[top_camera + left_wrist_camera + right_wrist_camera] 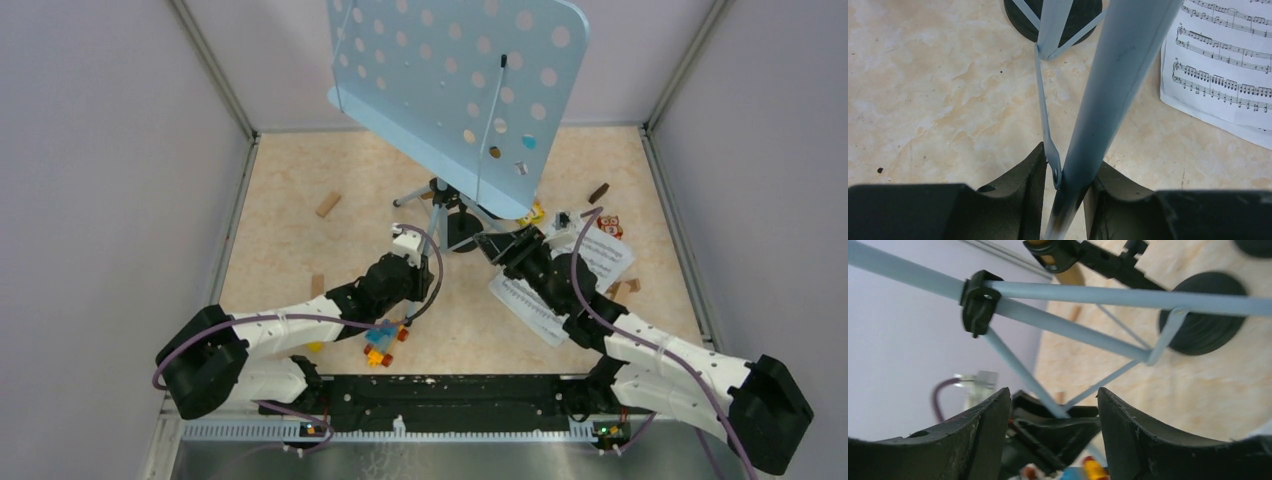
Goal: Pack up the instrument practice props
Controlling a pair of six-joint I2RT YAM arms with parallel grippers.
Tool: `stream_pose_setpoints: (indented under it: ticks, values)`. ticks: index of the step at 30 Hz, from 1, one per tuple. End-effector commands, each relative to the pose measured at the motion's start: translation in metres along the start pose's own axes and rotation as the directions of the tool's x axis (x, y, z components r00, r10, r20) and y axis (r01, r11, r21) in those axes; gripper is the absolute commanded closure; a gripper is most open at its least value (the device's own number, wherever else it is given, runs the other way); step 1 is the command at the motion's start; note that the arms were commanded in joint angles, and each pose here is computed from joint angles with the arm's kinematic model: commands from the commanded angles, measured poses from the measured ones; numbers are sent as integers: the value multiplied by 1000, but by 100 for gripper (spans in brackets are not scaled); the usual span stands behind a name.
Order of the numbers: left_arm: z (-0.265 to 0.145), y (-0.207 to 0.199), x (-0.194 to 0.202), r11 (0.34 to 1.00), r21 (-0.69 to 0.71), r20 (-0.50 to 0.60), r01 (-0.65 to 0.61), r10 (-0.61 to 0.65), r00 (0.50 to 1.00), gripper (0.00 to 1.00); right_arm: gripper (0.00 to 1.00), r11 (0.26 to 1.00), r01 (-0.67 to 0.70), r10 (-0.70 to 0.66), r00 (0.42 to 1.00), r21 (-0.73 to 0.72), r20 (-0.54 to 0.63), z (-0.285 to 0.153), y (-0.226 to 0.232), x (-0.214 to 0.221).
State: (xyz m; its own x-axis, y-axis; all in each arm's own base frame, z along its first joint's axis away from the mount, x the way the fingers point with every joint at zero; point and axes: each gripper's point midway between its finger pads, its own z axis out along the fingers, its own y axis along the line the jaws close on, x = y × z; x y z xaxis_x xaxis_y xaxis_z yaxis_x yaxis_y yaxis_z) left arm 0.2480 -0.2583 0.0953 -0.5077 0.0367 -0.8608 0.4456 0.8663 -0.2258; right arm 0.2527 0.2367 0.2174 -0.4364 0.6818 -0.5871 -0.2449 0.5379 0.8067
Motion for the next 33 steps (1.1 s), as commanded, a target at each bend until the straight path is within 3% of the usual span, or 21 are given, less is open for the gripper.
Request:
stream_pose_setpoints:
  ticks: [1, 5, 11, 15, 18, 22, 26, 33]
  values:
    - [-2, -3, -22, 1000, 0, 62, -1, 1, 998, 64, 37, 888, -446, 442, 895, -112, -62, -1, 46, -7]
    - [-4, -2, -39, 1000, -5, 141, -8, 9, 990, 66, 38, 881, -455, 449, 890, -131, -79, 2, 53, -7]
    - [-10, -1, -89, 998, -36, 322, -49, 58, 945, 49, 39, 885, -450, 446, 893, -118, -66, 0, 46, -6]
    - [-9, -3, -113, 995, -53, 376, -87, 100, 921, 47, 39, 885, -450, 445, 893, -117, -68, -2, 45, -5]
    - [-3, -6, -120, 992, -60, 375, -115, 129, 918, 54, 40, 886, -449, 444, 894, -116, -62, -3, 44, -6]
    - [5, -5, -120, 988, -79, 352, -130, 150, 924, 80, 42, 888, -442, 438, 897, -127, -59, -4, 47, -9]
    - [8, -6, -120, 987, -75, 340, -141, 158, 927, 98, 45, 885, -446, 441, 895, -133, -61, -4, 49, -9]
    - [7, -13, -113, 986, -26, 353, -167, 166, 921, 100, 46, 853, -492, 492, 869, -175, -46, 11, 63, -17]
